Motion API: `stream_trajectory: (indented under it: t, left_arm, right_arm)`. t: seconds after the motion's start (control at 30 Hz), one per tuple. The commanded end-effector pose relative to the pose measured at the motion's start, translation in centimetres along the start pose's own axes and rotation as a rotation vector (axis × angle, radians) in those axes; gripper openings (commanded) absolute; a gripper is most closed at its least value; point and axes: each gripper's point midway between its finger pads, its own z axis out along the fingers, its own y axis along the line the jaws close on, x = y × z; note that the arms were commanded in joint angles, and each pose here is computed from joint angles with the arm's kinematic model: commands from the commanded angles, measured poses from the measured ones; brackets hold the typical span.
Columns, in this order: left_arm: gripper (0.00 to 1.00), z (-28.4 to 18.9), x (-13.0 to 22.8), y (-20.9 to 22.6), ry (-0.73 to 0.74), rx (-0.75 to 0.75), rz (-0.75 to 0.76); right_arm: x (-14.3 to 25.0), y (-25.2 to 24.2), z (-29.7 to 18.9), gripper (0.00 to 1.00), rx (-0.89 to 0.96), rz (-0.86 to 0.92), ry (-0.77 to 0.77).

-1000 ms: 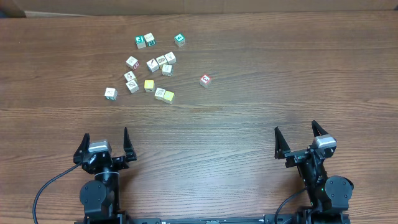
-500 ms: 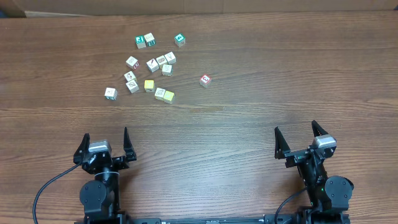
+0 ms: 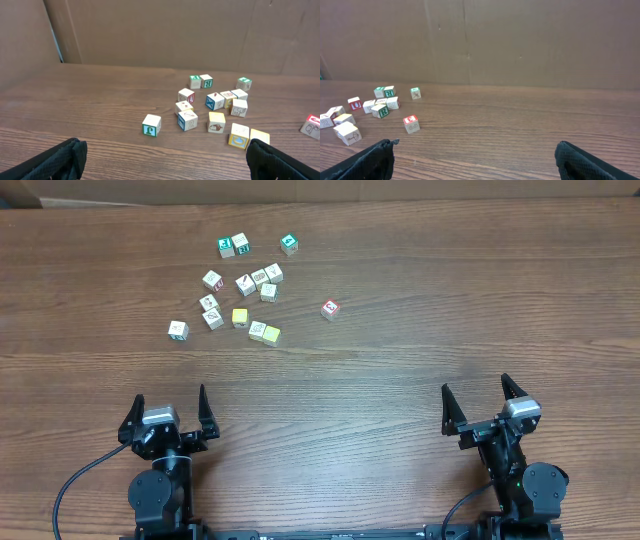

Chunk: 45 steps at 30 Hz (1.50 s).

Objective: Form a tower

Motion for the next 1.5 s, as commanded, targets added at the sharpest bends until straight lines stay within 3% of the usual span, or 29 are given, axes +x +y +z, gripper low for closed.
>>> stream_trajectory:
  t: [0.0, 1.47]
  left_arm:
    - [1.00, 0.0, -0.1, -0.1, -0.008, 0.003, 0.022]
    - [1.00, -0.2, -0.9, -1.0, -0.025, 0.055, 0.014]
  right_arm:
    - [0.1, -0.1, 0.0, 1.00, 0.005, 0.001, -0.005]
    - [0.1, -0.1, 0.0, 1.00, 0.005, 0.001, -0.006]
